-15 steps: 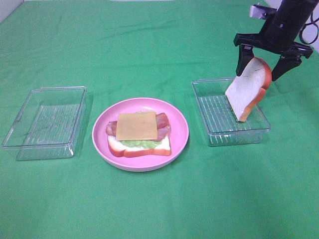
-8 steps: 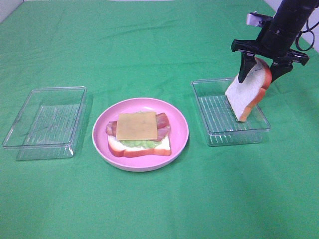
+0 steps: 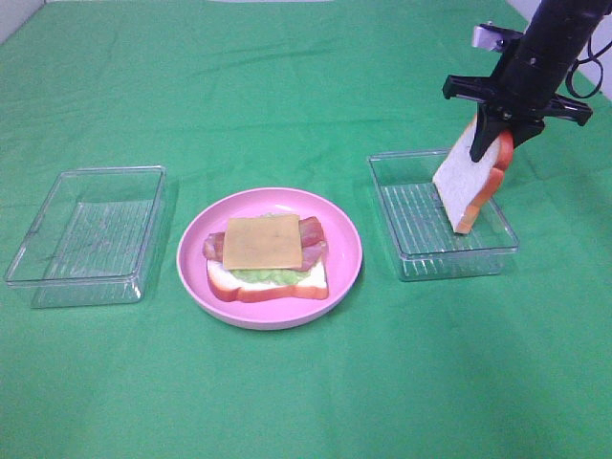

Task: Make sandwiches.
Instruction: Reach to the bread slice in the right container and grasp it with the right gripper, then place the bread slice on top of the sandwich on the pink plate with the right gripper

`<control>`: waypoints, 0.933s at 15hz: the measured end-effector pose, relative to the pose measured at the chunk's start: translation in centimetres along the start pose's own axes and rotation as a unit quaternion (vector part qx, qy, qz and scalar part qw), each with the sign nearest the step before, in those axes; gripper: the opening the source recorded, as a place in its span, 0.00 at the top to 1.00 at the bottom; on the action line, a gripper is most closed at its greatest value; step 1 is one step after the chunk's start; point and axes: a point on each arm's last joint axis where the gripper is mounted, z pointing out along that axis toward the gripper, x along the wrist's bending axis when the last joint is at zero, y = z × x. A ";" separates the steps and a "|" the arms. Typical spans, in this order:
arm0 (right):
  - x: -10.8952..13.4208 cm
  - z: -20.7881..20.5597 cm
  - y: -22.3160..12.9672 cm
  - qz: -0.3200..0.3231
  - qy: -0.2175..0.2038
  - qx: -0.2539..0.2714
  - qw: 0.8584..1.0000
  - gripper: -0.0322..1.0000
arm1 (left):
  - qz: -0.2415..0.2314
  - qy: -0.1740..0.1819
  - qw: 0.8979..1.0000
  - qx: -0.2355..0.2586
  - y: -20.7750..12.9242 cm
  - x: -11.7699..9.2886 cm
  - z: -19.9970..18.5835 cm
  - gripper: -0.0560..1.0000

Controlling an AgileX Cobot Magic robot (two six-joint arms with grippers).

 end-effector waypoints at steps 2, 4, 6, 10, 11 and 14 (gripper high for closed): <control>0.0 0.0 0.0 0.001 0.002 0.000 1.000 0.74 | 0.000 0.000 1.000 0.000 0.0 0.0 0.0 0.02; 0.1 0.0 0.0 0.001 0.004 0.001 1.000 0.74 | 0.000 0.000 1.000 0.000 0.0 0.0 0.0 0.02; 0.2 0.0 0.0 0.006 0.009 0.001 1.000 0.74 | 0.000 0.000 1.000 0.000 0.0 0.0 0.0 0.02; 1.0 -3.3 -0.7 0.006 0.032 -0.028 0.999 0.74 | 0.000 0.000 1.000 0.000 0.0 0.0 0.0 0.02; 1.3 -4.8 -1.0 0.005 0.040 -0.042 0.998 0.74 | 0.000 0.000 1.000 0.000 0.0 0.0 0.0 0.02; 2.0 -8.5 -2.1 -0.003 0.050 -0.082 0.995 0.74 | 0.000 -0.001 1.000 0.000 0.0 0.0 0.0 0.02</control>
